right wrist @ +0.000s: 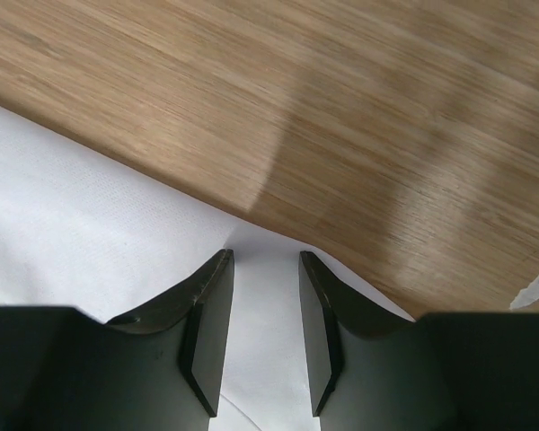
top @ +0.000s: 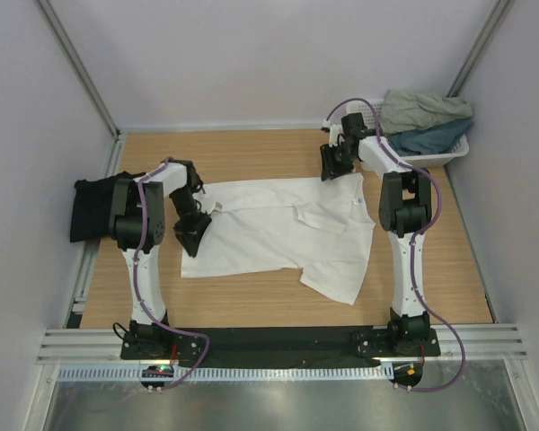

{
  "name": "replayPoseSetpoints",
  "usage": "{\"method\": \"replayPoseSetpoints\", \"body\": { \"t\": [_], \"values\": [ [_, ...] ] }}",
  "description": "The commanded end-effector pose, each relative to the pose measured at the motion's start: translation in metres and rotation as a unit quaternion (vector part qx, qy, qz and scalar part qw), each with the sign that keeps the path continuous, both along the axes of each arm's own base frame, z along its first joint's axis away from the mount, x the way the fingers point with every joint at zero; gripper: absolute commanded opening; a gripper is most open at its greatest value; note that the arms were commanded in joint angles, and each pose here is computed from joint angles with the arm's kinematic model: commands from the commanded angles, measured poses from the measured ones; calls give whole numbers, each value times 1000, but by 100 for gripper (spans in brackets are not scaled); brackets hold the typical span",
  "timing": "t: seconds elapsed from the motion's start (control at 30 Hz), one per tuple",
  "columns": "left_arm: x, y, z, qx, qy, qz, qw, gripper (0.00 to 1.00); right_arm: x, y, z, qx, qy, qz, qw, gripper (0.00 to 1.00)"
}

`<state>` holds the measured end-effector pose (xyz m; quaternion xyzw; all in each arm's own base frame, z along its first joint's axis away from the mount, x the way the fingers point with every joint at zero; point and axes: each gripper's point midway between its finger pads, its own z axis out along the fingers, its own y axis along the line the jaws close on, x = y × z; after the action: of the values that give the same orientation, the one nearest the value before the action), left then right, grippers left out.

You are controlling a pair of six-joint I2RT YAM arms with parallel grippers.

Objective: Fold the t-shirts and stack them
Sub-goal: Fold the tshirt

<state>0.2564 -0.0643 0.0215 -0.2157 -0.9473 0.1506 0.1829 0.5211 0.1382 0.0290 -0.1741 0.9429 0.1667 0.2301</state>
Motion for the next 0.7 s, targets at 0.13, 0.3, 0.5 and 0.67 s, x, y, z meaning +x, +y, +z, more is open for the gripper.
{"method": "replayPoseSetpoints", "body": {
  "t": [0.13,0.3,0.5,0.67],
  "values": [
    [6,10,-5,13,20,6,1000,19,15,-10,-5,-25,-18,-15,999,41],
    [21,14,-13,19,10,10,1000,18,21,-6,-6,-23,-25,-15,999,41],
    [40,24,-22,32,-5,13,999,18,32,2,-4,-20,-37,-11,999,42],
    [58,30,-26,39,-17,21,999,18,38,13,-5,-18,-47,-4,999,43]
  ]
}}
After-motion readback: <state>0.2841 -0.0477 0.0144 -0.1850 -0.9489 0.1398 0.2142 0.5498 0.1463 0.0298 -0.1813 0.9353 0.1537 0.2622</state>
